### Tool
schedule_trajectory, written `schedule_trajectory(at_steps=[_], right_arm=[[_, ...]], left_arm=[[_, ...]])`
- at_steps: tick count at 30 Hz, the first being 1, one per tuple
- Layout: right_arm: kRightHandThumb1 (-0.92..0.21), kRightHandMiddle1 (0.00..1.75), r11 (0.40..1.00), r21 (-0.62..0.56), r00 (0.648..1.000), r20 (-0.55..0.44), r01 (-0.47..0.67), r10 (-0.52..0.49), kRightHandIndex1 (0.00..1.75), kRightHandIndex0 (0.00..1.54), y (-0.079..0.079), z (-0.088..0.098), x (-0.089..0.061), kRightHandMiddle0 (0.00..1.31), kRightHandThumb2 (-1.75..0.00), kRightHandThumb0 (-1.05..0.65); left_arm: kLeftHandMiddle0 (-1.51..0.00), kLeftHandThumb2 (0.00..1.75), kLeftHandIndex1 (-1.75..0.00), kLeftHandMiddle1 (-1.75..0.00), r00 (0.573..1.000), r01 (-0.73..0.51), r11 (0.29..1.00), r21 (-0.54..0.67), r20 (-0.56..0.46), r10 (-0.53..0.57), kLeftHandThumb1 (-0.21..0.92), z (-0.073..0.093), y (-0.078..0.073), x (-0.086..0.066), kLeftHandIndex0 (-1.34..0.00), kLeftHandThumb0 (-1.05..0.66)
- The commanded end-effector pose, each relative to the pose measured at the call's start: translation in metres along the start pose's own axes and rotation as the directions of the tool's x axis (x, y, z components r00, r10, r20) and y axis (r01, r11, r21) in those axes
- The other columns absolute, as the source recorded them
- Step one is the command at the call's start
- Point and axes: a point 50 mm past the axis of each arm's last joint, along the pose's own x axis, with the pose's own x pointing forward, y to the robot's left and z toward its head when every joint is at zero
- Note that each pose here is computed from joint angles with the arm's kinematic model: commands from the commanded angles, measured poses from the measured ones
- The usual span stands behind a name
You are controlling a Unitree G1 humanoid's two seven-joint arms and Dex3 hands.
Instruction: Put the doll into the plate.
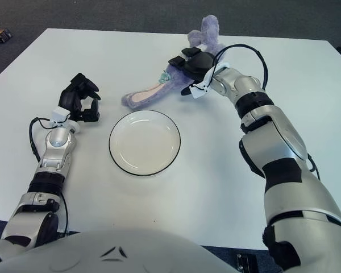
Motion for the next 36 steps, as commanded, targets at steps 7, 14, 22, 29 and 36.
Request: schedule_trajectory(at_steps=[7,14,22,29,36], right_arm=[[-0.92,0.76,0.993,-0.095,0.997,-0.028,0.072,-0.075,0.68,0.02,0.021,0.009,0.004,0.00,-0.50,-0.91],[-0.37,1.44,0.965,-0.190,0.979,-0.060,0.182,-0.197,1.59,0.00,0.035,0.013,0.001,0.06,-1.11,-0.42],[-0.30,1.72,0.942,-0.171,0.944,-0.111,0.290,-0.311,1.74,0.20,0.043,0.014,-0.004,0.31,-1.35,0.23],[-0.28,1.74,0.938,-0.186,0.941,-0.119,0.293,-0.318,1.59,0.49,0.046,0.014,-0.006,0.61,-1.32,0.04],[-0.06,1.75,0.934,-0.202,0.937,-0.131,0.294,-0.323,1.36,0.85,0.048,0.013,-0.007,0.71,-1.49,0.01]], left_arm=[[-0.51,1.34,-1.75,-1.75,0.992,-0.009,0.999,-0.032,-0.129,0.005,0.31,-0.027,-0.010,-0.030,-0.49,-0.01],[-0.51,1.34,-1.75,-1.75,0.992,-0.007,0.999,-0.038,-0.126,0.002,0.31,-0.026,-0.010,-0.030,-0.49,-0.01],[-0.51,1.34,-1.75,-1.75,0.994,-0.005,0.999,-0.050,-0.113,-0.001,0.30,-0.025,-0.011,-0.031,-0.50,-0.01],[-0.51,1.35,-1.75,-1.75,0.994,-0.009,0.999,-0.053,-0.110,0.003,0.30,-0.024,-0.010,-0.031,-0.50,-0.01],[-0.51,1.35,-1.75,-1.75,0.994,-0.012,0.998,-0.056,-0.111,0.006,0.30,-0.024,-0.010,-0.030,-0.50,-0.01]])
